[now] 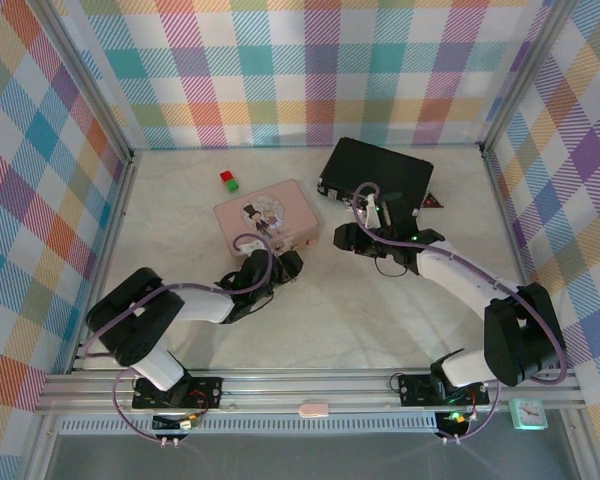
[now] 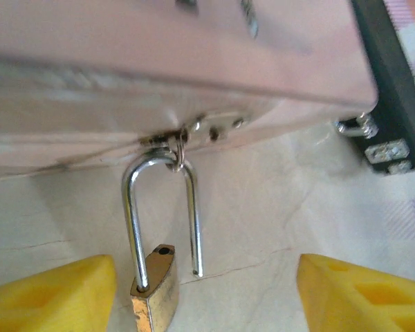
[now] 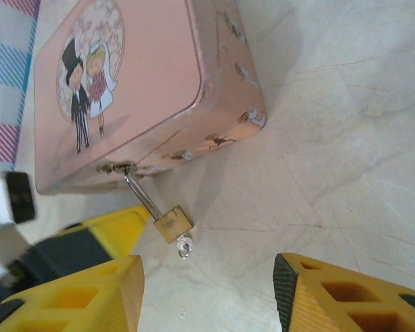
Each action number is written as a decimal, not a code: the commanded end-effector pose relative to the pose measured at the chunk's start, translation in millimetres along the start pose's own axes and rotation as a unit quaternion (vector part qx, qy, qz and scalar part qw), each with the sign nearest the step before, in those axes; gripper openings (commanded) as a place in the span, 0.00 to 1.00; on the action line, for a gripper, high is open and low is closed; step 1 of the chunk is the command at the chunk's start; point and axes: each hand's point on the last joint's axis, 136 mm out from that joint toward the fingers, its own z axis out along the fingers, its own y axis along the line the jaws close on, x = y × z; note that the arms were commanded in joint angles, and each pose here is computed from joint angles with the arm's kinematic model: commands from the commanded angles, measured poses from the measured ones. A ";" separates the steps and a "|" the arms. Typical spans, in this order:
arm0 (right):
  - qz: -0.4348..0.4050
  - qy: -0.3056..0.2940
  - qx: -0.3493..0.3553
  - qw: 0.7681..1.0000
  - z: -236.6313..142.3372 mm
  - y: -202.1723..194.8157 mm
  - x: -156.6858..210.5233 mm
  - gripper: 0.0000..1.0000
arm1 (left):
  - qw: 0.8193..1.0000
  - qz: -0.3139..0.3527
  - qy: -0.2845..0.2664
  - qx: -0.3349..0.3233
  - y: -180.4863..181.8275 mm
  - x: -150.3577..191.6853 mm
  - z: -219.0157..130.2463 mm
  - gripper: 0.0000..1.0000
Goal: Unlock a padlock with a key
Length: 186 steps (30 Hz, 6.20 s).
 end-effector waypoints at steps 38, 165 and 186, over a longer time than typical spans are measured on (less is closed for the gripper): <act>-0.402 0.121 0.223 0.880 158.6 40.9 72.6 0.55 | 0.995 0.020 -0.071 -0.070 40.7 -97.4 -47.3 0.87; -0.321 0.123 0.062 0.937 208.3 40.5 40.8 0.60 | 0.988 -0.087 -0.114 -0.057 62.9 -94.9 -45.0 0.71; -0.426 0.123 0.008 0.896 197.0 47.7 42.6 0.18 | 0.977 -0.075 -0.183 -0.084 79.7 -201.0 -77.1 0.90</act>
